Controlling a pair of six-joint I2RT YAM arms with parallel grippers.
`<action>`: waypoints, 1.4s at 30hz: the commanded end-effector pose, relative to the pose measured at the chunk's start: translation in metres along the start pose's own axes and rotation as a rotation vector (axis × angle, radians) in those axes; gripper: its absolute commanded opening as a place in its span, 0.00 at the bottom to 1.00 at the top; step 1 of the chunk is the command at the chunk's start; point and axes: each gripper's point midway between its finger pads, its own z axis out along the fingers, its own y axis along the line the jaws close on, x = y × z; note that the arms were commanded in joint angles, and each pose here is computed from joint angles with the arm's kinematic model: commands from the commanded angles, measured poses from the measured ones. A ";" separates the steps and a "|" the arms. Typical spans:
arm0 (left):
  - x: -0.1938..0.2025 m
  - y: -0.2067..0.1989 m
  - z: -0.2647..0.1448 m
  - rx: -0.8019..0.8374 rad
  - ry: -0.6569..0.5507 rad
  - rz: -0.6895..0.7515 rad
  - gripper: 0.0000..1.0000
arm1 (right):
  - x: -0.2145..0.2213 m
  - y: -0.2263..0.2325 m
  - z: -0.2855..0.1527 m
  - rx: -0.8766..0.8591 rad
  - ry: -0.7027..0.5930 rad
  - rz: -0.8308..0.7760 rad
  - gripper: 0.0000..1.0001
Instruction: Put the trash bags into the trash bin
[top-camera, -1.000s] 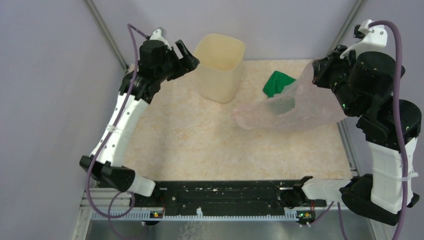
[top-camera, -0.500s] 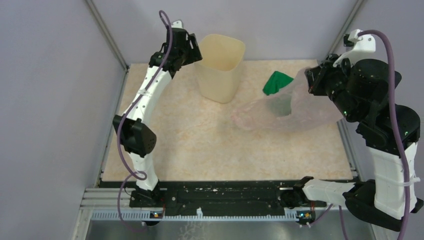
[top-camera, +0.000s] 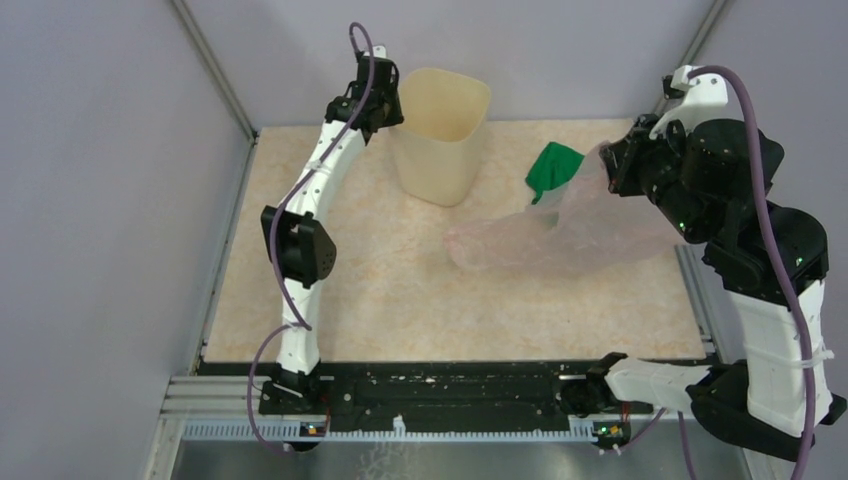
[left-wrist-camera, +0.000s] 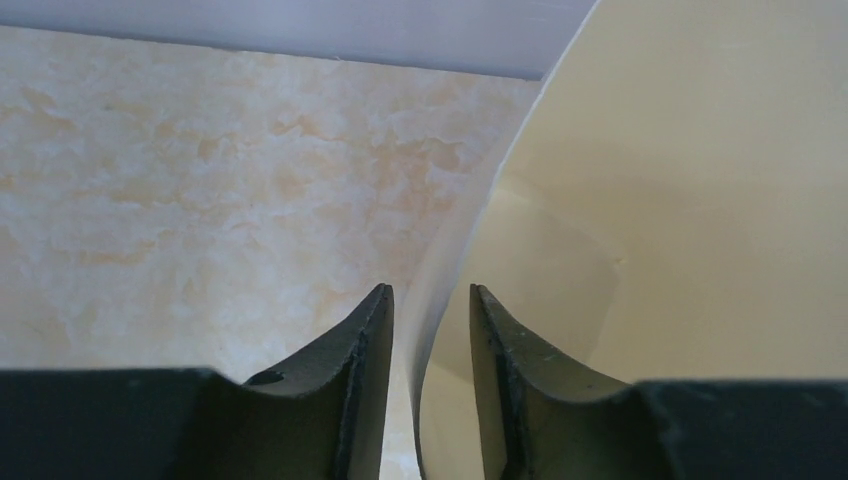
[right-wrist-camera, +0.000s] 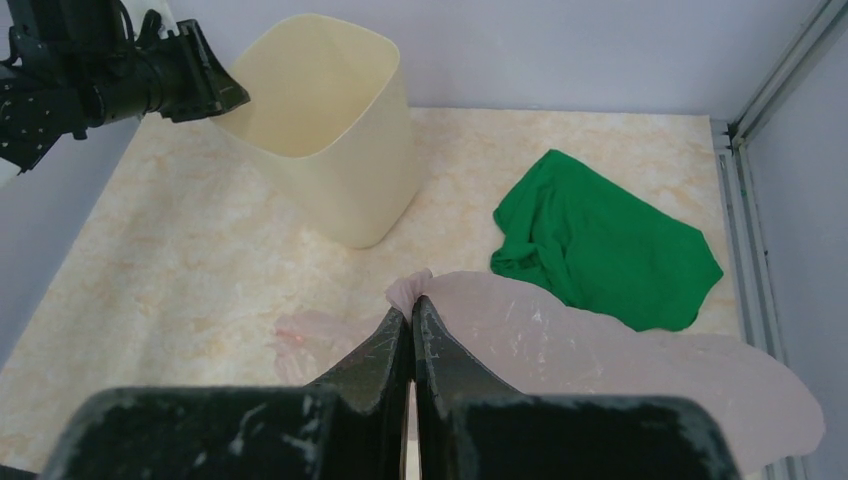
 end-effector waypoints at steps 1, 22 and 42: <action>-0.011 -0.001 -0.003 0.013 -0.031 0.014 0.36 | -0.015 0.003 -0.006 -0.026 -0.046 -0.009 0.00; -0.016 -0.013 -0.087 0.141 0.042 0.046 0.00 | -0.162 -0.005 -0.106 -0.177 -0.645 0.320 0.00; 0.083 -0.044 -0.198 0.197 0.071 -0.012 0.00 | -0.243 0.053 -0.132 -0.558 -0.922 0.529 0.00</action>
